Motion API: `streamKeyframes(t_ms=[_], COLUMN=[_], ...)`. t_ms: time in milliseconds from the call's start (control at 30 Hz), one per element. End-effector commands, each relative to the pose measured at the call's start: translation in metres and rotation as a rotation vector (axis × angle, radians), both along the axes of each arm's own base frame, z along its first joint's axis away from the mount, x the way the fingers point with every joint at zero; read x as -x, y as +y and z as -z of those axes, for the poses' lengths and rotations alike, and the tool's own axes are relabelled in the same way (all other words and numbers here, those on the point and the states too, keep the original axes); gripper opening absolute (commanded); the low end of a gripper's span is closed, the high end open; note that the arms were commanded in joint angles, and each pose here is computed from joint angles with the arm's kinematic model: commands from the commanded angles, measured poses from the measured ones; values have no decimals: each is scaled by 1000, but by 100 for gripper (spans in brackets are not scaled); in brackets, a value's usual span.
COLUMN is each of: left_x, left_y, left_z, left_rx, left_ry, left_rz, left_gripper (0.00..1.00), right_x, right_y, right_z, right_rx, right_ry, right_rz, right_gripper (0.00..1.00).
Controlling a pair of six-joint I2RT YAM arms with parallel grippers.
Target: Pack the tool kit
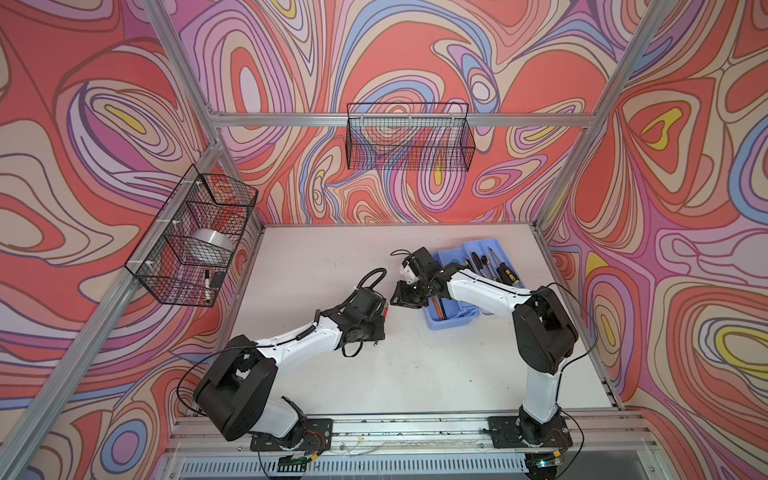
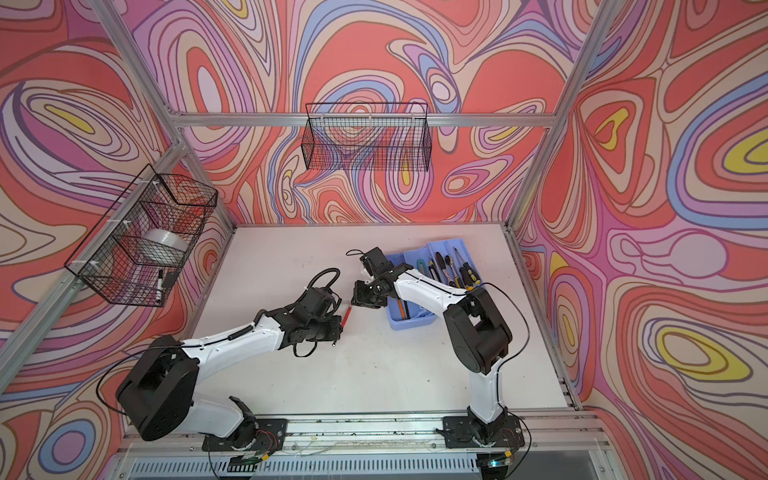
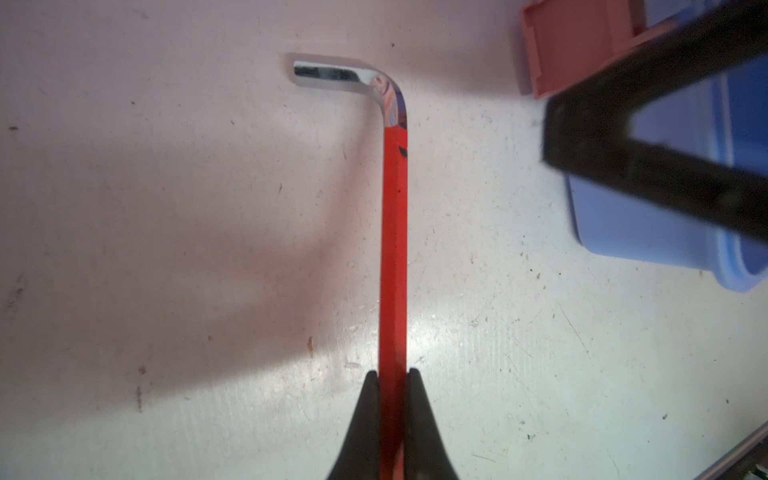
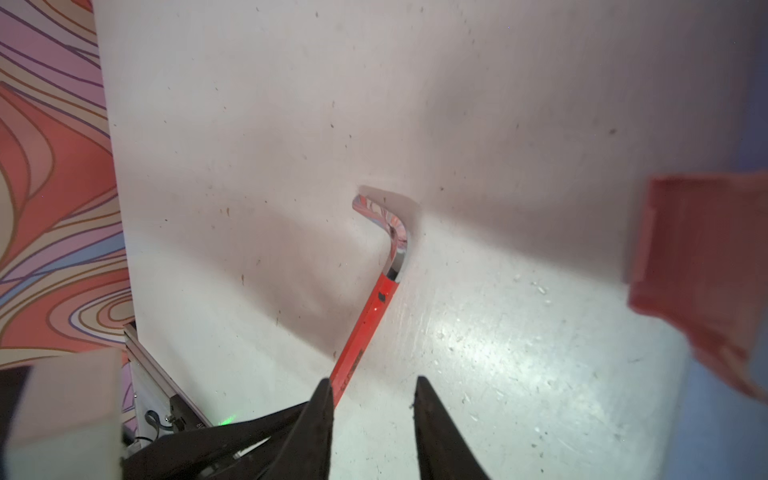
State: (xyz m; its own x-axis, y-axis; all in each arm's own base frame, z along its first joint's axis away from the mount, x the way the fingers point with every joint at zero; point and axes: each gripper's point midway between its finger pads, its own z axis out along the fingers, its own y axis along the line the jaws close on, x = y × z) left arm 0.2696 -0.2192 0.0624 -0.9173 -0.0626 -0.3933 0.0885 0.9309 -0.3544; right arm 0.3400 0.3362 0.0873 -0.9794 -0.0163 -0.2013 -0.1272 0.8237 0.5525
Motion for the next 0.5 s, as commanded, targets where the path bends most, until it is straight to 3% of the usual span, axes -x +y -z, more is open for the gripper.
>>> streamKeyframes(t_ms=[0, 467], left_x=[-6, -7], left_y=[-4, -7], left_z=[-4, -7], left_rx=[31, 61], left_ry=[-23, -37], left_rz=[-12, -21], left_gripper=[0, 0], right_x=[4, 6], right_y=[6, 18], right_z=[11, 32], right_rx=[-23, -44], right_ry=[41, 100], right_rz=[20, 45], right_gripper=[34, 35])
